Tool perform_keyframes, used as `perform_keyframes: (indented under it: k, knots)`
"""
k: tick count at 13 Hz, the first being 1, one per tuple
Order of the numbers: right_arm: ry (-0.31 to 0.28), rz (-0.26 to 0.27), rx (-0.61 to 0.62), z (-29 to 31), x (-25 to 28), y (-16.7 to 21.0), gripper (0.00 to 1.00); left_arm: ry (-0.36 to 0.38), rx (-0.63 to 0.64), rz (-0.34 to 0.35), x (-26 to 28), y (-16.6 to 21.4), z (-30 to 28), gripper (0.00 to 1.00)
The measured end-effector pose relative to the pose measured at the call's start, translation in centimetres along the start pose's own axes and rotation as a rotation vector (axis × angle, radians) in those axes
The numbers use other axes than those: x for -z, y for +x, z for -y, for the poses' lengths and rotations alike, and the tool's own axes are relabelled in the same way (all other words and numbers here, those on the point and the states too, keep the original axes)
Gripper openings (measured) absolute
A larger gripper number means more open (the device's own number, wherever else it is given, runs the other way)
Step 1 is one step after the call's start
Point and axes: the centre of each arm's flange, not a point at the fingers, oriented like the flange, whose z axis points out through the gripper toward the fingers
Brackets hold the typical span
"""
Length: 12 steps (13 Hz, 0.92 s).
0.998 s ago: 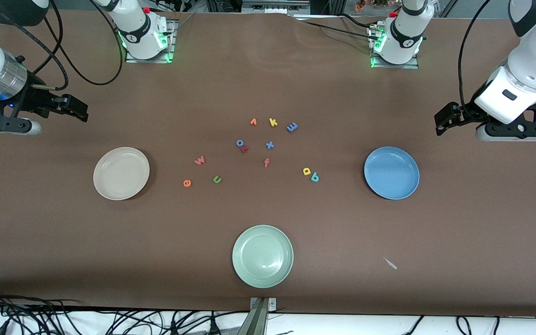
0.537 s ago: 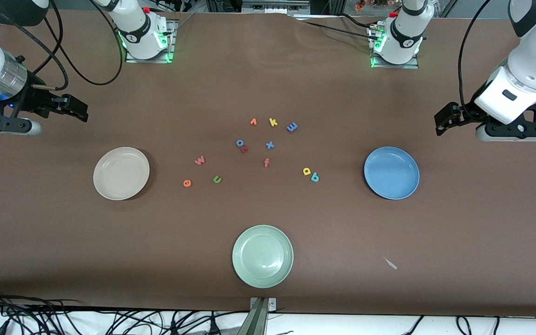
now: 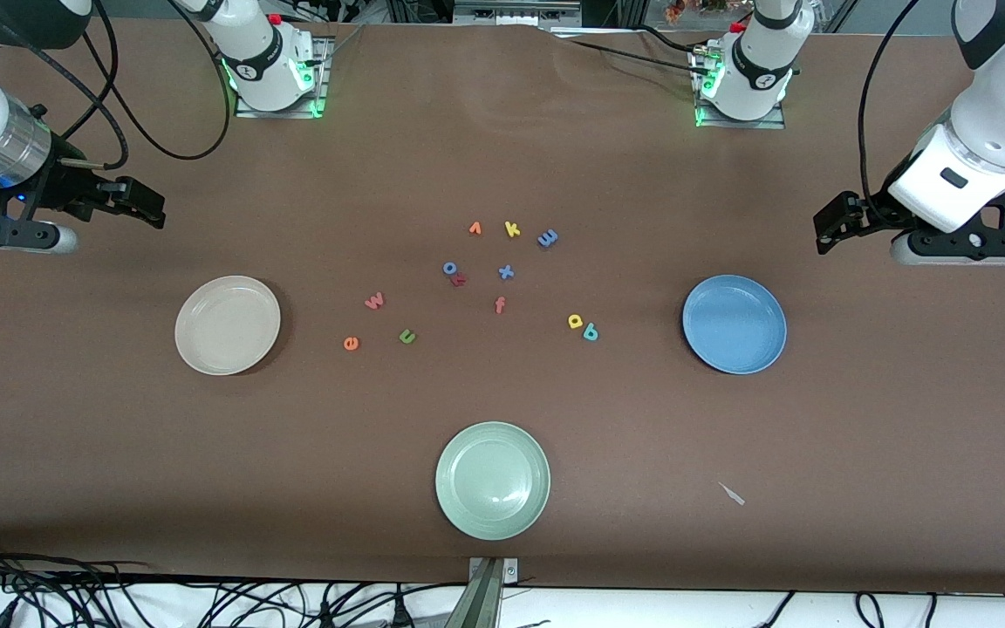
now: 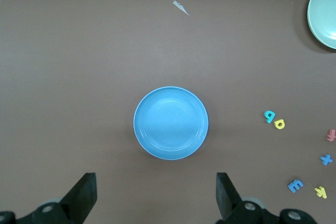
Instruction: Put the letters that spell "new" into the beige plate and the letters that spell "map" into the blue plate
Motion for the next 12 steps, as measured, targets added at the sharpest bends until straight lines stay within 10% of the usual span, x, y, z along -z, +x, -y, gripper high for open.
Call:
perform_keyframes:
  k: [12]
  knots:
    - [0.0, 0.0, 0.0, 0.0, 0.0, 0.0, 1.0, -0.001, -0.01, -0.003, 0.13, -0.04, -0.59, 1.0]
